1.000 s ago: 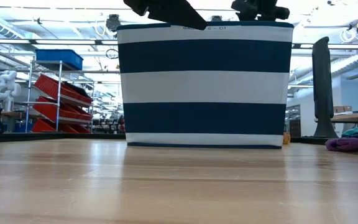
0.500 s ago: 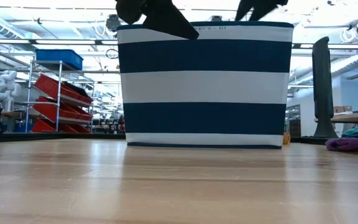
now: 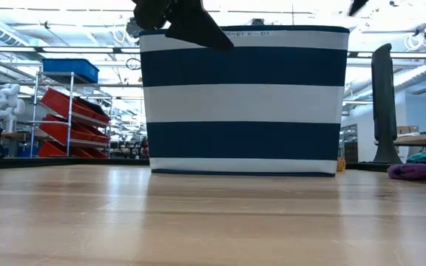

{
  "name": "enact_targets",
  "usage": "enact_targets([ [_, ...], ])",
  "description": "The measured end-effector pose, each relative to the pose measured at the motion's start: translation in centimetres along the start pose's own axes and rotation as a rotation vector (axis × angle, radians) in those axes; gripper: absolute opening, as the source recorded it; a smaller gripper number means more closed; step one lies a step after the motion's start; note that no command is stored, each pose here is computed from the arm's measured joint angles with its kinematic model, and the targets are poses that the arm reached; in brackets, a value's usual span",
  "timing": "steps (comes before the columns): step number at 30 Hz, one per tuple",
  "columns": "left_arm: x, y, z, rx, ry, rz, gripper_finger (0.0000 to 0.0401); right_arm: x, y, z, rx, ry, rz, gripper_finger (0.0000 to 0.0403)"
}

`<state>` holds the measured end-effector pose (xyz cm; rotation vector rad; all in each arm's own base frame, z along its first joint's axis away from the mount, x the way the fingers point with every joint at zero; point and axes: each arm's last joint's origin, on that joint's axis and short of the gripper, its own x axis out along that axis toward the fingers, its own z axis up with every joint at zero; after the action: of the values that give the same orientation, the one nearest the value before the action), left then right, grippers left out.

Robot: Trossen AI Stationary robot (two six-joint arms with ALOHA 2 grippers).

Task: Sort clothes
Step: Put the black socks into the blue laundry organizer

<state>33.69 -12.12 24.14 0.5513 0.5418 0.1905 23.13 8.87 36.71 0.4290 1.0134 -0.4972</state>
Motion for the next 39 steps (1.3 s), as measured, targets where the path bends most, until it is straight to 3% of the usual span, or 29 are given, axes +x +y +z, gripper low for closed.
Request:
enact_targets([
  [9,0.0,0.1,0.0,-0.046,0.002,0.000,0.0143,3.2,-0.3,-6.1,0.114,0.130,-0.224,0.0270],
  [13,0.0,0.1,0.0,-0.049,0.002,0.002,0.0143,6.0,-1.7,-8.0,0.106,0.215,-0.338,0.0270],
  [18,0.1,0.1,0.0,-0.050,0.002,0.002,0.0143,9.4,-4.3,-9.4,0.146,0.340,-0.382,0.0270],
  [23,0.1,0.2,0.0,-0.051,0.002,0.002,0.0143,11.7,-7.7,-9.8,0.217,0.357,-0.387,0.0270],
  [28,0.1,0.2,0.0,-0.053,0.003,0.004,0.0143,12.6,-10.7,-10.0,0.257,0.358,-0.480,0.0270],
  [39,0.1,0.3,0.0,-0.055,0.001,-0.005,0.0143,15.0,-13.2,-9.3,0.365,0.353,-0.479,0.0270],
])
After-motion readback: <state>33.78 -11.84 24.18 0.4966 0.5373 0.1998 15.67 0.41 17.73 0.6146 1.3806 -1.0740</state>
